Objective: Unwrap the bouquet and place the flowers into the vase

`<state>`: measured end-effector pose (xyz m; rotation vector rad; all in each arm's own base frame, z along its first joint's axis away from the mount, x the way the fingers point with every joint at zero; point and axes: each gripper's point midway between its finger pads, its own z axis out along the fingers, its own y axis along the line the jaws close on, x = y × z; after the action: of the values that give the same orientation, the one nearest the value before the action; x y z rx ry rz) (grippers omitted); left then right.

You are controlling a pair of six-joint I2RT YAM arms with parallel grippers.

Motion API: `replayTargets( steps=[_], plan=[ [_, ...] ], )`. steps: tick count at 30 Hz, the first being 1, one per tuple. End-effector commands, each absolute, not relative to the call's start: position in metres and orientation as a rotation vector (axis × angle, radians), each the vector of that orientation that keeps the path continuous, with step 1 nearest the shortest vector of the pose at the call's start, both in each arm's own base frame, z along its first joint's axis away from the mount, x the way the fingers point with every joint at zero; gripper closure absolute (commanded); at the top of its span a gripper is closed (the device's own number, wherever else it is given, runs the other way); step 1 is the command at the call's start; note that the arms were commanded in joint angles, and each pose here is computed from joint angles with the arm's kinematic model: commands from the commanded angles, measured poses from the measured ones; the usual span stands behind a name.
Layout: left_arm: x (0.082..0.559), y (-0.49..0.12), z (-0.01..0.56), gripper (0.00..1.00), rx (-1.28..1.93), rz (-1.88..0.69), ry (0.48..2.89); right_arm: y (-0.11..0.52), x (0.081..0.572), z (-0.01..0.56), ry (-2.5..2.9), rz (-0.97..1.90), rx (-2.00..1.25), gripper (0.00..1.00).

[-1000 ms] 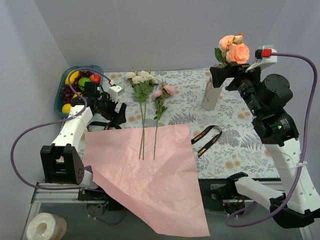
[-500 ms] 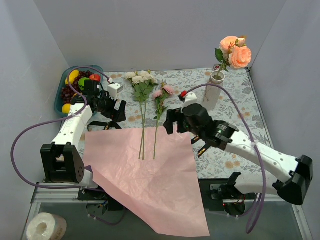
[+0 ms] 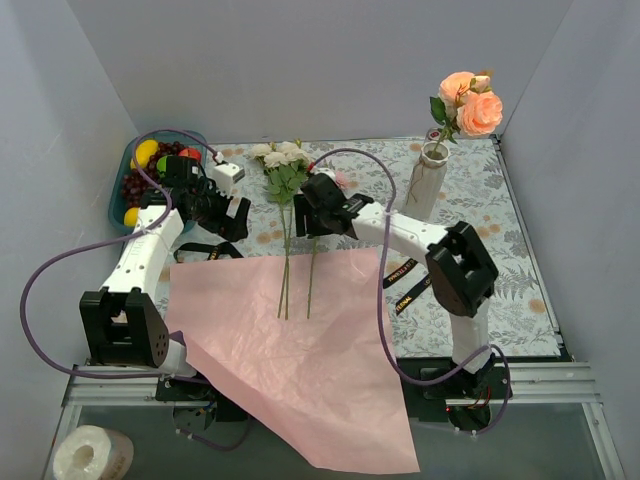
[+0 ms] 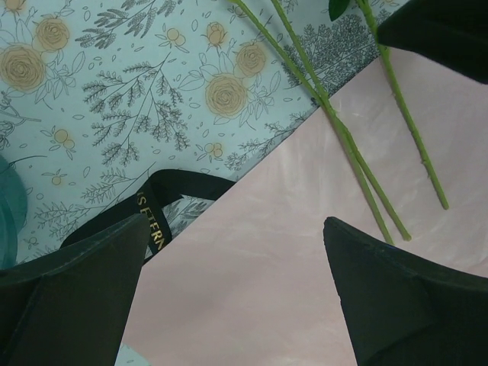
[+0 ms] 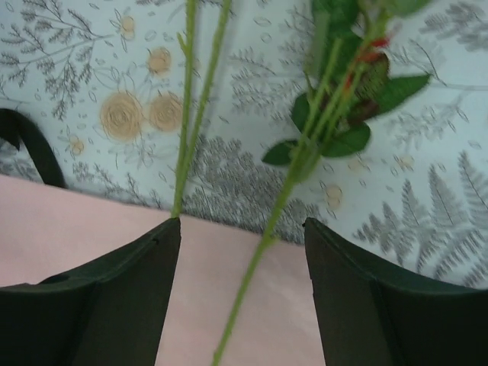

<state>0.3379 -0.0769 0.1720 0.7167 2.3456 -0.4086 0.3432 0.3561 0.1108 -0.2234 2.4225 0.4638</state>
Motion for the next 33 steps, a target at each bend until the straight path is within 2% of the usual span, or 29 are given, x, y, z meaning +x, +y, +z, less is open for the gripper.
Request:
replayTargets(
  steps=[1, 6, 10, 26, 29, 33],
  plan=[
    [0.335, -0.068, 0.177, 0.02, 0.749, -0.320, 2.308, 0.372, 0.362, 0.106, 2.399, 0.315, -0.336, 0.28],
    [0.331, -0.062, 0.175, 0.02, 0.771, -0.264, 2.282, 0.368, 0.381, 0.082, 2.476, 0.113, -0.324, 0.33],
    [0.330, -0.061, 0.173, 0.02, 0.784, -0.258, 2.285, 0.353, 0.370, 0.061, 2.544, 0.028, -0.298, 0.33],
    [0.318, -0.059, 0.170, 0.02, 0.850, -0.251, 2.287, 0.352, 0.384, 0.025, 2.614, 0.088, -0.216, 0.35],
    [0.316, -0.058, 0.166, 0.02, 0.859, -0.245, 2.292, 0.351, 0.387, 0.022, 2.600, 0.123, -0.198, 0.37],
    [0.312, -0.059, 0.161, 0.02, 0.862, -0.257, 2.304, 0.353, 0.395, 0.025, 2.569, 0.143, -0.196, 0.46]
  ],
)
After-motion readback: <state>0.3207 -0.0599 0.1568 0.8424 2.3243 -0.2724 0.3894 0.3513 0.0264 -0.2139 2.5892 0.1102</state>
